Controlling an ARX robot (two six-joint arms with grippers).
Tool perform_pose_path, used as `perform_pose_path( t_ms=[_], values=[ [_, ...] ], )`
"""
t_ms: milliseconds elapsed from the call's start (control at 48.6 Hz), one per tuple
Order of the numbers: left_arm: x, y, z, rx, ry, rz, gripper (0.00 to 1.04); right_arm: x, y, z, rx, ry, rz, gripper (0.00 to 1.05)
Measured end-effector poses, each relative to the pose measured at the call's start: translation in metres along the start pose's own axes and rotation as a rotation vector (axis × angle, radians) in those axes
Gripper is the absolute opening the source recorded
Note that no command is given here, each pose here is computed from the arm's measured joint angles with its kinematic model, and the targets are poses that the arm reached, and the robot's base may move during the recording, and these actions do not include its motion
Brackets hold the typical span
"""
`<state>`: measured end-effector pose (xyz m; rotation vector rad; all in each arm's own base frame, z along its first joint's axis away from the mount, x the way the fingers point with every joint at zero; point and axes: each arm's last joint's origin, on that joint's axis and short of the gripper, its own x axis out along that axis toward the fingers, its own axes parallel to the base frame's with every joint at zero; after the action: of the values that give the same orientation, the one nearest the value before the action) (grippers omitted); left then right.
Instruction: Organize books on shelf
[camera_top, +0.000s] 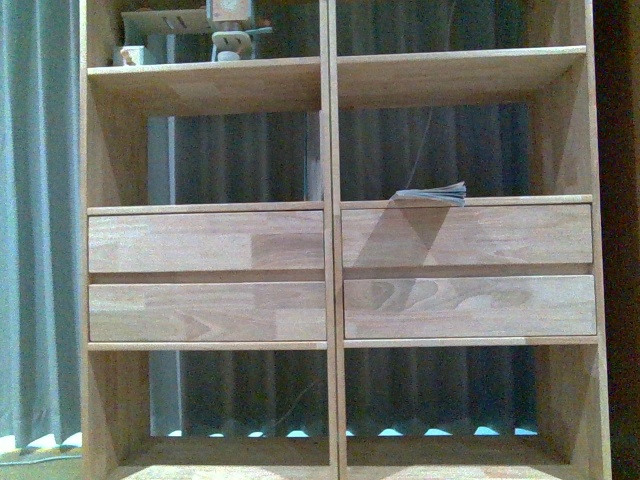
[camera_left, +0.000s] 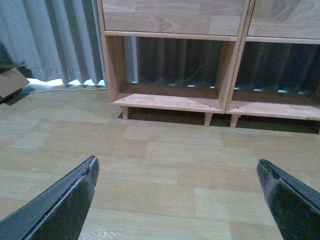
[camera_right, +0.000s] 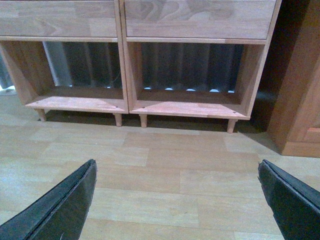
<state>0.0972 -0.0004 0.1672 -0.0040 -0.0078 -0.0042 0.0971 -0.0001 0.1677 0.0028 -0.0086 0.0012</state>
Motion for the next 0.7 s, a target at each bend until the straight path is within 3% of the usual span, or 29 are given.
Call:
perform_pose_path(
  t_ms=[700],
  values=[
    [0.0,0.0,0.0,0.0,0.0,0.0,0.97,0.0,0.0,0.0,0.0,0.0,0.0,0.98]
  ],
)
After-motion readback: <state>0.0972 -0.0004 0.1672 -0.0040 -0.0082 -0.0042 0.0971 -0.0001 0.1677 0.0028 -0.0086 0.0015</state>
